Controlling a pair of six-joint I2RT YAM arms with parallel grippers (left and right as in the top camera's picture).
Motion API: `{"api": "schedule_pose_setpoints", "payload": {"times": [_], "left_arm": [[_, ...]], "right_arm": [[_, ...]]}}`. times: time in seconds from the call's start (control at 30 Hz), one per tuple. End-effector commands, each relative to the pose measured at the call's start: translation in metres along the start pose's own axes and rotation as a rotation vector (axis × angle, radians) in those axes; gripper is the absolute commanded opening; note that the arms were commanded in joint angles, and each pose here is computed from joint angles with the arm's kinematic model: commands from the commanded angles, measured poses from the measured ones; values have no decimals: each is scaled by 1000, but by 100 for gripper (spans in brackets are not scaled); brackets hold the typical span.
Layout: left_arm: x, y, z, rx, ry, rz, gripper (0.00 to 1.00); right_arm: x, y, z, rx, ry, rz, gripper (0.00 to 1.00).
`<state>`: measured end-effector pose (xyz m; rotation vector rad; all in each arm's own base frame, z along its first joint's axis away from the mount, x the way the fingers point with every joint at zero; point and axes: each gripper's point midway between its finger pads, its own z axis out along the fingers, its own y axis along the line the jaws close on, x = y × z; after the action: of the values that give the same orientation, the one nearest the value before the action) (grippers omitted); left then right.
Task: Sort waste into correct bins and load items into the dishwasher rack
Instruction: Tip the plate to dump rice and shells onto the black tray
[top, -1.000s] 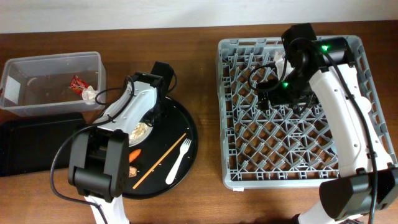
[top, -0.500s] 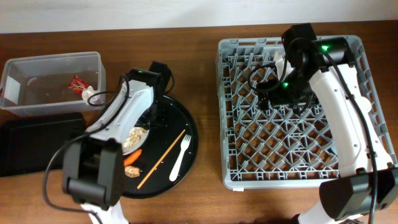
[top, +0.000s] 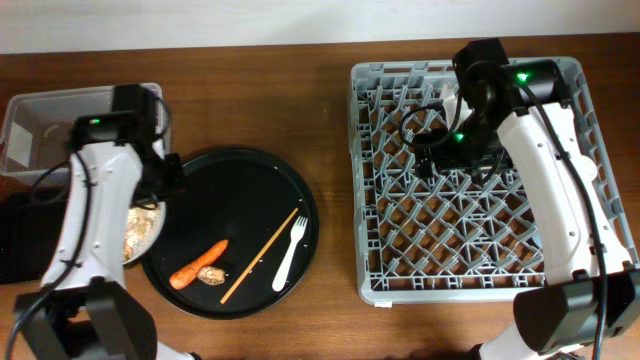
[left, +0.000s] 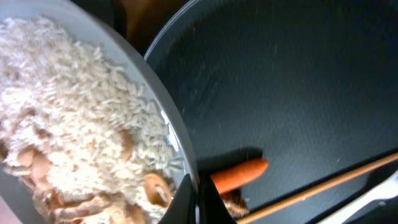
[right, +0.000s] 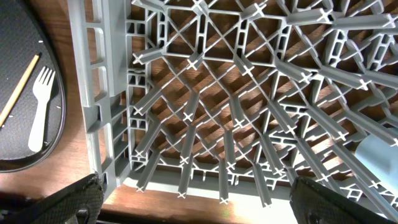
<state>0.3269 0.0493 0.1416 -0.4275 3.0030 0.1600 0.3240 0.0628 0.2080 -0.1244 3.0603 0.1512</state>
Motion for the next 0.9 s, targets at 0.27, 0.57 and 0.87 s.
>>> {"api": "schedule_pose_setpoints", "payload": {"times": [0.27, 0.57, 0.87], "left_arm": [[-59, 75, -15, 162, -244, -150, 0], [-70, 89, -24, 354, -317, -236, 0], [-70, 105, -50, 635, -417, -258, 0]], "right_arm": [[4, -2, 2, 7, 23, -4, 99], [4, -2, 2, 7, 24, -4, 99], [4, -3, 2, 15, 24, -4, 99]]}}
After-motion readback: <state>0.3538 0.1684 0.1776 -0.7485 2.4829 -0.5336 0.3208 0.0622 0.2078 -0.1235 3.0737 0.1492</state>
